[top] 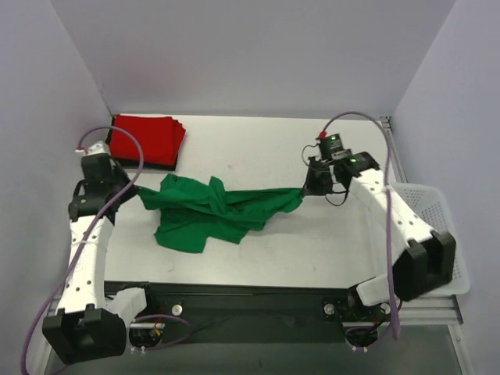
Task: Fold and stack the t-shirts
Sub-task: Flatten out the tshirt
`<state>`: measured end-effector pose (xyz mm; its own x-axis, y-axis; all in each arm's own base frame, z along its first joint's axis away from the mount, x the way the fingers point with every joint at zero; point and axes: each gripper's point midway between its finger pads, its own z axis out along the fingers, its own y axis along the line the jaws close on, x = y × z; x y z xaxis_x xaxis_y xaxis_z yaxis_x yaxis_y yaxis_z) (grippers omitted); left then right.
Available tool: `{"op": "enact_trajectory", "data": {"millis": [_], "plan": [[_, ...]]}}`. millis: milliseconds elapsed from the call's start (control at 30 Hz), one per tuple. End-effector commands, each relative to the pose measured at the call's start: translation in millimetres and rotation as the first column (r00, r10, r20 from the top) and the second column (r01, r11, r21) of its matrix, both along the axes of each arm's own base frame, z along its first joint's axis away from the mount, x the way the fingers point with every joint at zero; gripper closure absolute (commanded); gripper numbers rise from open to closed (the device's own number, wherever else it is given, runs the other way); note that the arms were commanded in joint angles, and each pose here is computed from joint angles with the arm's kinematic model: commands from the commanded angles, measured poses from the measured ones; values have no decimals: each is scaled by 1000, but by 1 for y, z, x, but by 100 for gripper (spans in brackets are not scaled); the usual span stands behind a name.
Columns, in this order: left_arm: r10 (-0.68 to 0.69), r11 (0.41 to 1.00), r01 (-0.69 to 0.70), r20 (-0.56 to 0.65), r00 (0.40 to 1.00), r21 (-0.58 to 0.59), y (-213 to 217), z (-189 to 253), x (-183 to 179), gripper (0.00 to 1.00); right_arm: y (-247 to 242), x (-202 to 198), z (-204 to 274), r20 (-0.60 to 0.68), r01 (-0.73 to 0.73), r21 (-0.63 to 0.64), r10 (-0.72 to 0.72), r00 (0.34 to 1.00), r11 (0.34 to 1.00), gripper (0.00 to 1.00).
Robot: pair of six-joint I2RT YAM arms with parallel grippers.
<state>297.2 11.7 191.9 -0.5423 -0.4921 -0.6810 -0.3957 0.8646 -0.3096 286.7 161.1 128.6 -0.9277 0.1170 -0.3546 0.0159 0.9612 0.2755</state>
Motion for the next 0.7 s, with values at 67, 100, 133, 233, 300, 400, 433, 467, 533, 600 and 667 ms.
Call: {"op": "enact_trajectory", "data": {"millis": [67,100,133,233,300,400,433,467,533,600,667], "plan": [[107,989,-122,169,980,84,60,77,-10,100,-69,-4,90,186,117,-29,-110,976,993,100],[118,987,-136,180,977,91,63,85,-11,100,-75,-8,95,199,130,-27,-123,972,991,100],[124,985,-142,172,977,94,64,83,-12,100,-83,-10,94,196,146,-29,-137,971,989,100],[105,993,-112,142,984,47,55,60,-11,100,-97,-19,74,145,175,-46,-167,975,983,100],[63,998,-63,116,991,-10,41,40,-13,100,-98,-28,50,74,173,-62,-168,983,983,100],[-22,996,28,81,996,-80,19,6,-22,100,-98,-39,24,-10,191,-81,-192,981,978,74],[-56,991,60,39,998,-117,10,-15,-30,100,-97,-40,21,-15,190,-80,-191,981,979,68],[-66,990,69,29,997,-121,8,-21,-33,100,-94,-41,19,-19,181,-71,-183,983,981,66],[-84,981,91,44,995,-170,-3,-29,-35,100,-84,-40,14,-8,147,-56,-148,989,988,66],[-89,976,92,22,996,-197,-7,-42,-38,100,-80,-39,6,-26,136,-62,-137,990,989,66],[-93,973,91,-2,996,-213,-8,-49,-39,100,-81,-40,-4,-59,148,-70,-152,987,987,66]]}}
